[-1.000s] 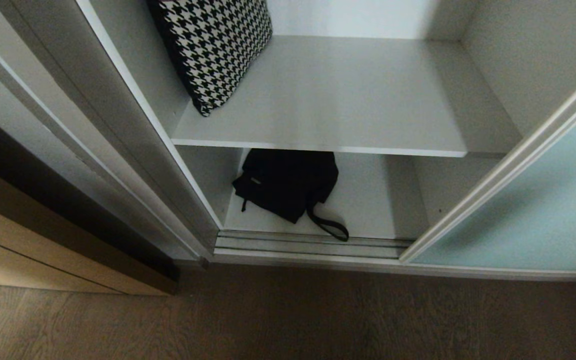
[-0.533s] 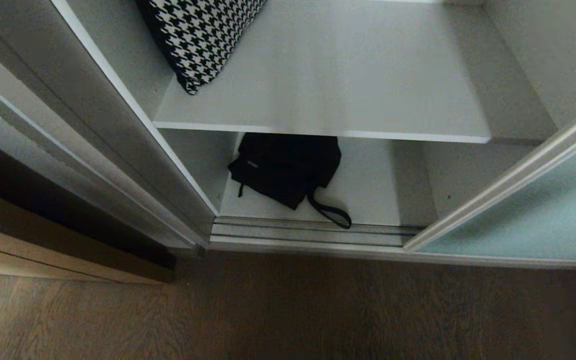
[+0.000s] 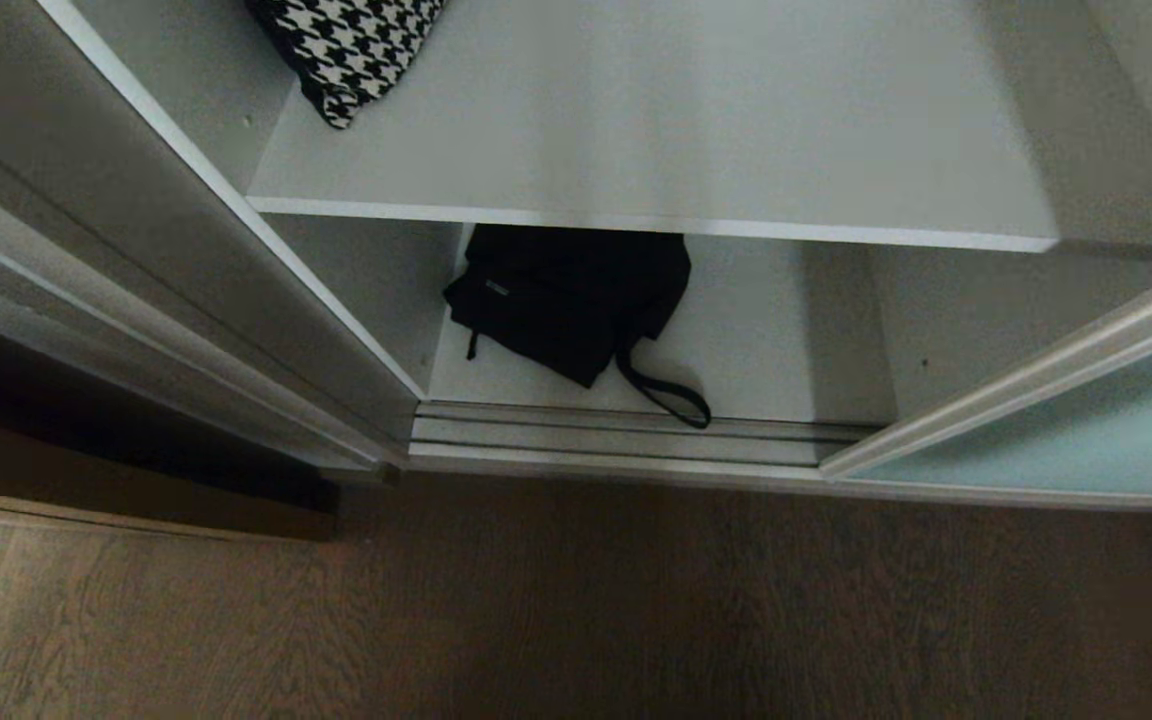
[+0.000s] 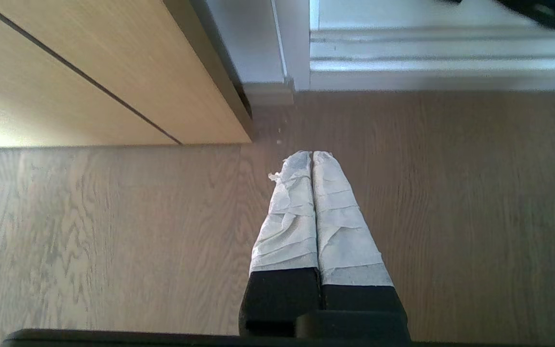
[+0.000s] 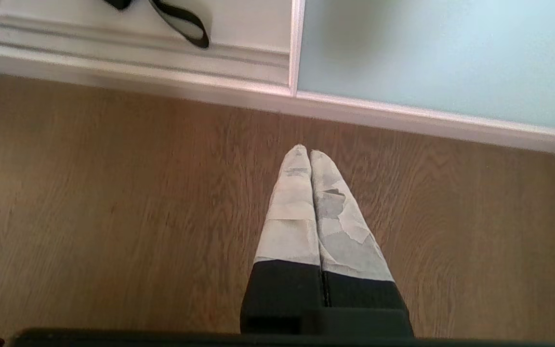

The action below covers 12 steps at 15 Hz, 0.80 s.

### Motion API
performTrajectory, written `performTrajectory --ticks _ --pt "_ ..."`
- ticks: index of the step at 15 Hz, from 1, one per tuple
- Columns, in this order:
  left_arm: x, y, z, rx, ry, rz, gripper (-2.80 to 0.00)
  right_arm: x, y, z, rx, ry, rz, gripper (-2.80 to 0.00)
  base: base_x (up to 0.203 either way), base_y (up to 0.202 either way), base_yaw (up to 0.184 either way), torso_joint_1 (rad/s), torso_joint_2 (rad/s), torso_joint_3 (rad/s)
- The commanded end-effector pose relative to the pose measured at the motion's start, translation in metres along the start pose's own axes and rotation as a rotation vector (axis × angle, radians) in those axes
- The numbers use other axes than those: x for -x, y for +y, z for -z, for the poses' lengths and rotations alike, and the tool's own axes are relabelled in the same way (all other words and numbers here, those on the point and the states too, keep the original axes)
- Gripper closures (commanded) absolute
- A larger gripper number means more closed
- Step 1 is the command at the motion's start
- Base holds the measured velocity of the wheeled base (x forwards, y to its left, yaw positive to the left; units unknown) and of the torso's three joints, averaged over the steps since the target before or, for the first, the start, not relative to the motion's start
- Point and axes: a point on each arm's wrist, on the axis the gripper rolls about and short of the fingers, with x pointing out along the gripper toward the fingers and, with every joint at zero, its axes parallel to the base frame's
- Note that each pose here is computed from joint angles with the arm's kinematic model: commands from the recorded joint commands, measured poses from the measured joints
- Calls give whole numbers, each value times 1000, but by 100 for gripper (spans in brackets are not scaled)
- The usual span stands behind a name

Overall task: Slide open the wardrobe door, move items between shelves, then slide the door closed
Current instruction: Place the bag on the higher shelf

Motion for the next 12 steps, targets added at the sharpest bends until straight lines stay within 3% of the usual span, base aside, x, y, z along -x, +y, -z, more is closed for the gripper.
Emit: performTrajectory --ticks 1,8,12 --pt "0 0 0 -1 1 -1 0 0 0 0 0 -1 -1 0 0 0 0 4 -2 -193" --pt "0 0 0 -1 0 0 0 0 0 0 0 -1 -1 0 0 0 0 1 3 -195" --pt "0 0 0 -5 1 0 0 0 0 0 0 -1 -1 0 0 0 0 3 2 -58"
